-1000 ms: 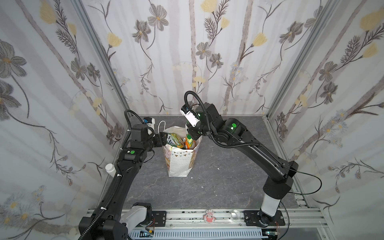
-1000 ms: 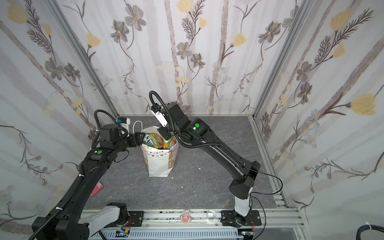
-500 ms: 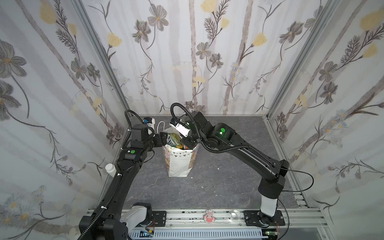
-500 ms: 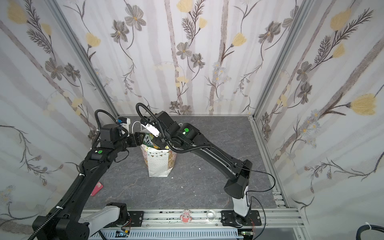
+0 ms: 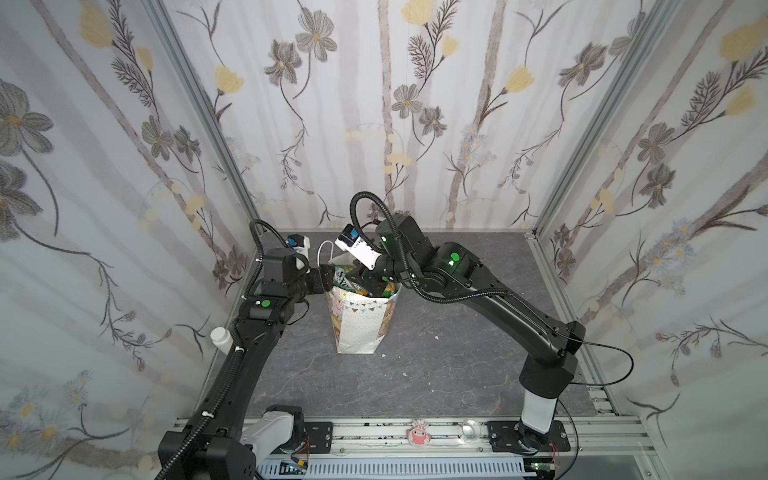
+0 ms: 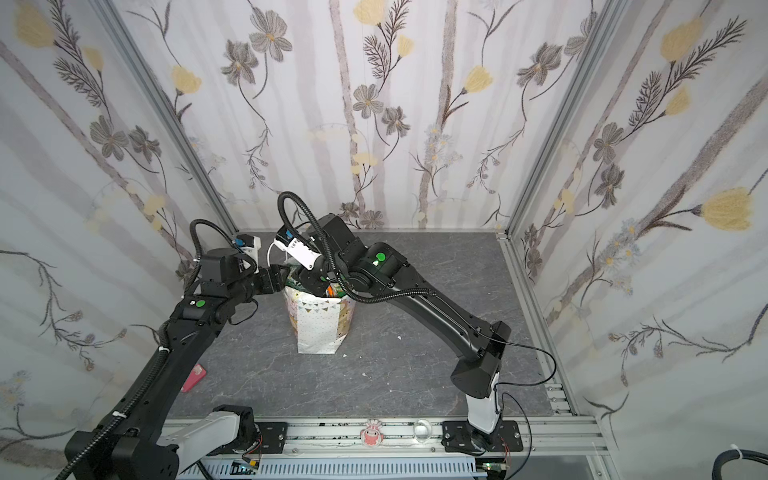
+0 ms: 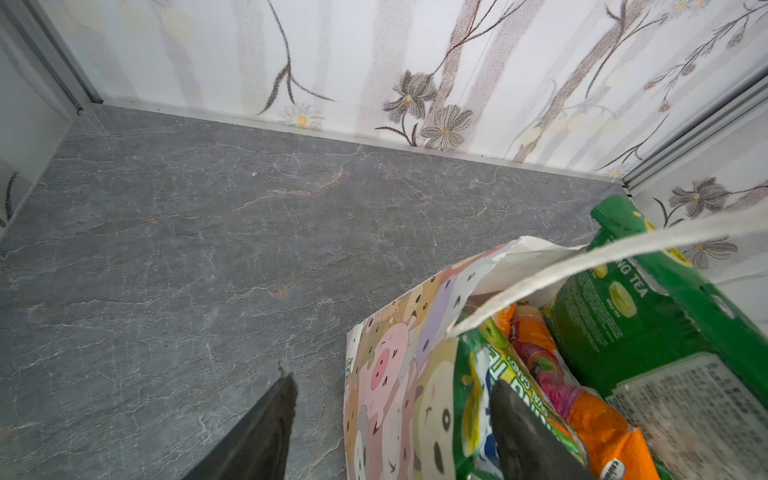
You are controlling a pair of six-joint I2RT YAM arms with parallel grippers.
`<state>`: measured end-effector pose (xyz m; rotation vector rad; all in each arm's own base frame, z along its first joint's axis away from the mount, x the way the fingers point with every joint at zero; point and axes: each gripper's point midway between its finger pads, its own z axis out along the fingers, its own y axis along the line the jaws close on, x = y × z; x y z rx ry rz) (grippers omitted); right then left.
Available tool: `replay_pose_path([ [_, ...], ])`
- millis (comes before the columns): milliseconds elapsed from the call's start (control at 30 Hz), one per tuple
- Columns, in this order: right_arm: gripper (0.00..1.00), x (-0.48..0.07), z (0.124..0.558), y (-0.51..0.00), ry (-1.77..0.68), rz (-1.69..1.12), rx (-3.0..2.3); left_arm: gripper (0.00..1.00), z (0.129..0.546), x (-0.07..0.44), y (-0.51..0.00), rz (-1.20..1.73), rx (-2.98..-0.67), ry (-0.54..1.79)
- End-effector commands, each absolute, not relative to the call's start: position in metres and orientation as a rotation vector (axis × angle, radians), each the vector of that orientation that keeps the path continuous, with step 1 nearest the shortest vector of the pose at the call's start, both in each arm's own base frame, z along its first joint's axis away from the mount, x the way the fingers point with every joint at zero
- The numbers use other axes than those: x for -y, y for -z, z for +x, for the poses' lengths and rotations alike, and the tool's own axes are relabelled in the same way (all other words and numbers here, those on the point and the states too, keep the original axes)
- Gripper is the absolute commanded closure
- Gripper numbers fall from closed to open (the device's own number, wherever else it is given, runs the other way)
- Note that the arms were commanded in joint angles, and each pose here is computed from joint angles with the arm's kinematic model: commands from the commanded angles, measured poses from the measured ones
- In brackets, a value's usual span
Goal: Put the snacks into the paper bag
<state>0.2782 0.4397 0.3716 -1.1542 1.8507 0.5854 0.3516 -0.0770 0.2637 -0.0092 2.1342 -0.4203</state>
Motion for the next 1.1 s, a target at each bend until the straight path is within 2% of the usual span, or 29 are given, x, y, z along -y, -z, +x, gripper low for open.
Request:
replay_pose_path([
  [0,0.65,-0.415,0.307,-0.388,-0.429,-0.939,-1.886,0.27,0.354,0.075,-0.269,-0.013,-2.122,0.41],
  [100,0.66,-0.397,0.319,-0.388,-0.308,-0.87,-1.907,0.27,0.354,0.075,-0.269,-0.011,-2.121,0.408],
  [267,0.79,-0.377,0.338,-0.365,-0.106,-0.799,-1.978,0.27,0.353,0.075,-0.271,-0.013,-2.114,0.408],
  [467,0.85,-0.38,0.344,-0.333,-0.039,-0.825,-2.044,0.27,0.353,0.076,-0.271,-0.009,-2.116,0.418],
  [1067,0.9,-0.455,0.324,-0.277,-0.359,-1.119,-2.049,0.27,0.353,0.074,-0.271,-0.016,-2.112,0.403],
])
